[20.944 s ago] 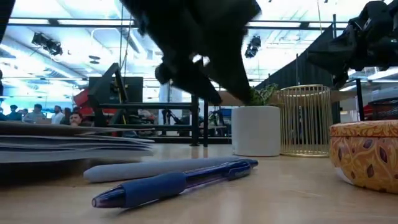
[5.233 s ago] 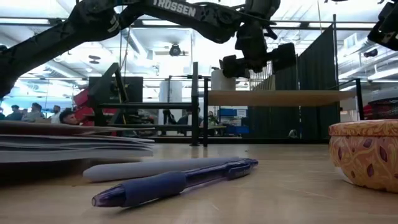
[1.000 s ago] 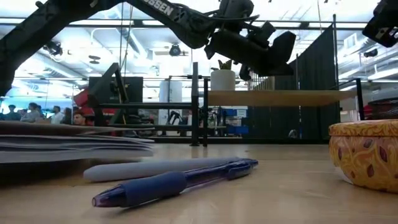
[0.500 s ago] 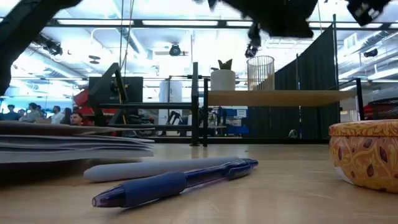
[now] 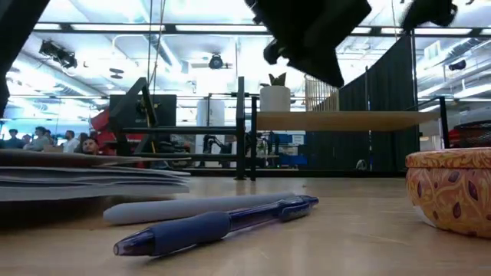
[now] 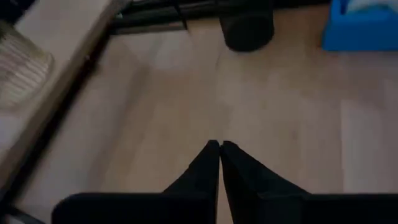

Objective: Stock shelves
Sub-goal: Put the black pen organizer on the shelf

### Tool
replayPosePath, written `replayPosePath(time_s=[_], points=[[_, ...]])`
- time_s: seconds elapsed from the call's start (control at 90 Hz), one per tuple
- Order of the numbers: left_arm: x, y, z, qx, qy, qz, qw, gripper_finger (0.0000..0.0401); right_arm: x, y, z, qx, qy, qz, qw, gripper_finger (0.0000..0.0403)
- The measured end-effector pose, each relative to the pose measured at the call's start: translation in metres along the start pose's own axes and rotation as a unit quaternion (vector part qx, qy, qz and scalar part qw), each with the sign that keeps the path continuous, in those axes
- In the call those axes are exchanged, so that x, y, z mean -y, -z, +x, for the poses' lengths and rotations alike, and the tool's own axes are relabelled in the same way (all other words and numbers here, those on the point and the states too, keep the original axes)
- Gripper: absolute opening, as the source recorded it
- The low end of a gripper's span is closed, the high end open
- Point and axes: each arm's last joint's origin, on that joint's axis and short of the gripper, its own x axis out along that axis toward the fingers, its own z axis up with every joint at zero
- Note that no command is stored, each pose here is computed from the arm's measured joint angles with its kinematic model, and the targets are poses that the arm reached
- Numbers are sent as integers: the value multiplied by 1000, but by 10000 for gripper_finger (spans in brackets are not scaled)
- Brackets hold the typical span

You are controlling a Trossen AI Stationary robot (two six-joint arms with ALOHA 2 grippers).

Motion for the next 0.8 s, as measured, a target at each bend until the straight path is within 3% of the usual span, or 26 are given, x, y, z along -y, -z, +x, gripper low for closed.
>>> replayPosePath(time_s=[0.144,0.244,0.4,0.567,0.8], points=[[8,25,10,13,4,-21,1000,0,6,0,25,-174,32,15,984,73],[13,34,14,81,22,-60,995,0,7,0,41,-253,19,27,967,73],[15,50,16,195,92,-114,970,0,14,3,56,-293,27,56,954,89],[9,58,11,285,149,-149,935,0,24,14,68,-307,83,98,943,145],[3,69,2,274,157,-138,939,0,32,37,94,-316,132,119,932,212]])
